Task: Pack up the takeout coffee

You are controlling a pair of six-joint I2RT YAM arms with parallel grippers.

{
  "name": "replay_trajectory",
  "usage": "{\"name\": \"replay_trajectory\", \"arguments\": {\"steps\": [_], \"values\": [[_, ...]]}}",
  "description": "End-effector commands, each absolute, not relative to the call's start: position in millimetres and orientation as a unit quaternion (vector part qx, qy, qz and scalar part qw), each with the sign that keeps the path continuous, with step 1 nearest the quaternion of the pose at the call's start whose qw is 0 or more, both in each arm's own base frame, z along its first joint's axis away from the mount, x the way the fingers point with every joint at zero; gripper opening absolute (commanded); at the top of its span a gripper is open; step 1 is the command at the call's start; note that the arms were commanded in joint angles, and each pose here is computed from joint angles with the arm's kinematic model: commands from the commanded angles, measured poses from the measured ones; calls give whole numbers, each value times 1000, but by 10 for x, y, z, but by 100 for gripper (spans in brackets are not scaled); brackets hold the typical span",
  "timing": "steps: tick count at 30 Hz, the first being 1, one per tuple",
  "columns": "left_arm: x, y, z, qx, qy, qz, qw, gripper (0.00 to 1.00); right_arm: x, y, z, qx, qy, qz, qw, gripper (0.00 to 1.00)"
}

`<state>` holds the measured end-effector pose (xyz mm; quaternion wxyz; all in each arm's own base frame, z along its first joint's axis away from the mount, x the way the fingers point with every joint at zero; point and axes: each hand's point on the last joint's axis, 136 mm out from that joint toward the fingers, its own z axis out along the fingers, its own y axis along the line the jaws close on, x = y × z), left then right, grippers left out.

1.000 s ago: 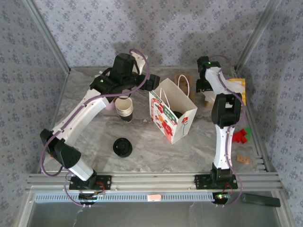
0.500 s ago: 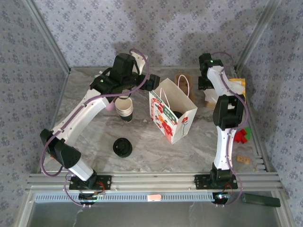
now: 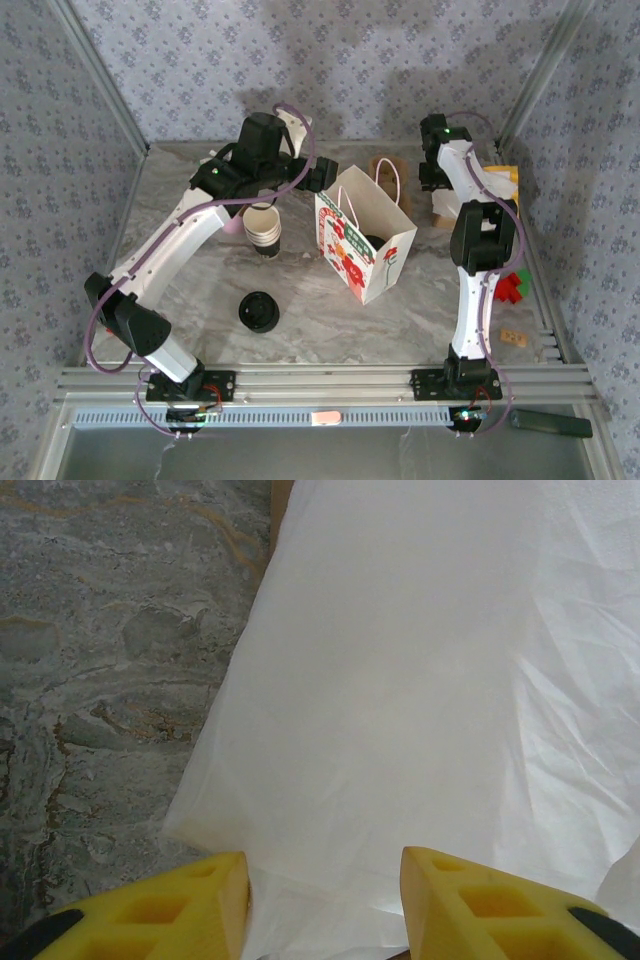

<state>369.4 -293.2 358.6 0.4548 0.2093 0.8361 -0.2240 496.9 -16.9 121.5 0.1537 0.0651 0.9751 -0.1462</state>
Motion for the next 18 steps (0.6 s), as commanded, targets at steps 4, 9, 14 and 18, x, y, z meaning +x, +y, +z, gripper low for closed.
{"name": "replay_trajectory", "arguments": {"steps": [4,9,14,18], "values": [[3712,-2948,3797,205,821,-241,475,100,4946,-127,1219,63,978,-134,150,32],[3710,-2951,3794,206,821,-241,474,100,4968,-100,1242,62,978,-129,152,17],[3707,-2946,3820,205,820,-242,477,100,4984,-71,1390,61,977,-119,165,1],[3710,-2949,3839,204,819,-243,478,100,4982,-24,1605,64,975,-102,186,0]]}}
